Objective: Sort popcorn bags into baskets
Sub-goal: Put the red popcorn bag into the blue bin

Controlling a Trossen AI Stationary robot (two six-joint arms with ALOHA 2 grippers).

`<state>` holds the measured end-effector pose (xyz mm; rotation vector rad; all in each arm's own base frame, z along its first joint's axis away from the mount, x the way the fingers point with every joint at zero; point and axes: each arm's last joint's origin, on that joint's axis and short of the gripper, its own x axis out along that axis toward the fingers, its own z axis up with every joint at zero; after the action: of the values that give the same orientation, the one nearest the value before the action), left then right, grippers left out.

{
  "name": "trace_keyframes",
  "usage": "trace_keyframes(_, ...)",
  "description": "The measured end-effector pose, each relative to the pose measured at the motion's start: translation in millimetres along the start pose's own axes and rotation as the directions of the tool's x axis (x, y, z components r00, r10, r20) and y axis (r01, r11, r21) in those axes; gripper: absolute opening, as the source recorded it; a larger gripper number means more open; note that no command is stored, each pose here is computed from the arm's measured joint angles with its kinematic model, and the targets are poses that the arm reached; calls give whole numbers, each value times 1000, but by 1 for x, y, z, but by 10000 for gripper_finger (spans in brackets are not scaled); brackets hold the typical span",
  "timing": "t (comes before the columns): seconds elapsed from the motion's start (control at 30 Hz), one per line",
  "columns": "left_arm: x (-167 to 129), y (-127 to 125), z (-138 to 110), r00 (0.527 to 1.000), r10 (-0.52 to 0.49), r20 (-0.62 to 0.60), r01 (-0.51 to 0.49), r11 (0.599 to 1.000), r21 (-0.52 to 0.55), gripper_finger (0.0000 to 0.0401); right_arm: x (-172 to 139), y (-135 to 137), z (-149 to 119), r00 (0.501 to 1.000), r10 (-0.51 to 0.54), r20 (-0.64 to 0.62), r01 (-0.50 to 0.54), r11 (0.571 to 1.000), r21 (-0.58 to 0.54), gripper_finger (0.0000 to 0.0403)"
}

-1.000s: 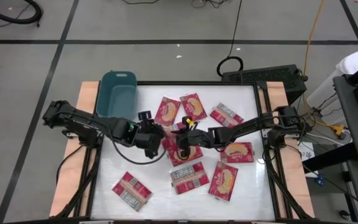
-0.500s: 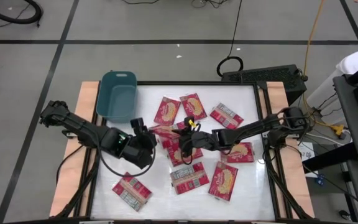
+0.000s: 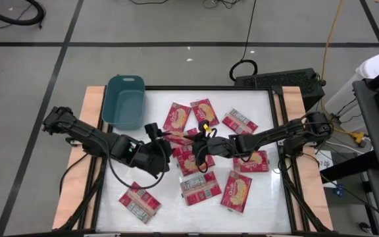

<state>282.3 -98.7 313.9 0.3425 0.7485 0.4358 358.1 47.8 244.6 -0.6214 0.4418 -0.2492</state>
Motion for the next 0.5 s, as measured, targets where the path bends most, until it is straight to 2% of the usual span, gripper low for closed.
trace_keyframes(0.07, 2, 0, -2, 1000, 13, -3, -13, 1000, 18, 284, -2, -1, 0, 1000, 3, -2, -3, 1000, 21, 15)
trace_keyframes(0.17, 7, -1, -4, 1000, 26, 3, -26, 999, 34, 247, -2, -1, 0, 1000, 6, -7, -6, 1000, 23, 15)
trace_keyframes(0.5, 9, -3, -4, 1000, -22, 8, 21, 994, 105, 77, -2, -1, 0, 1000, 11, -3, -11, 999, 34, 15)
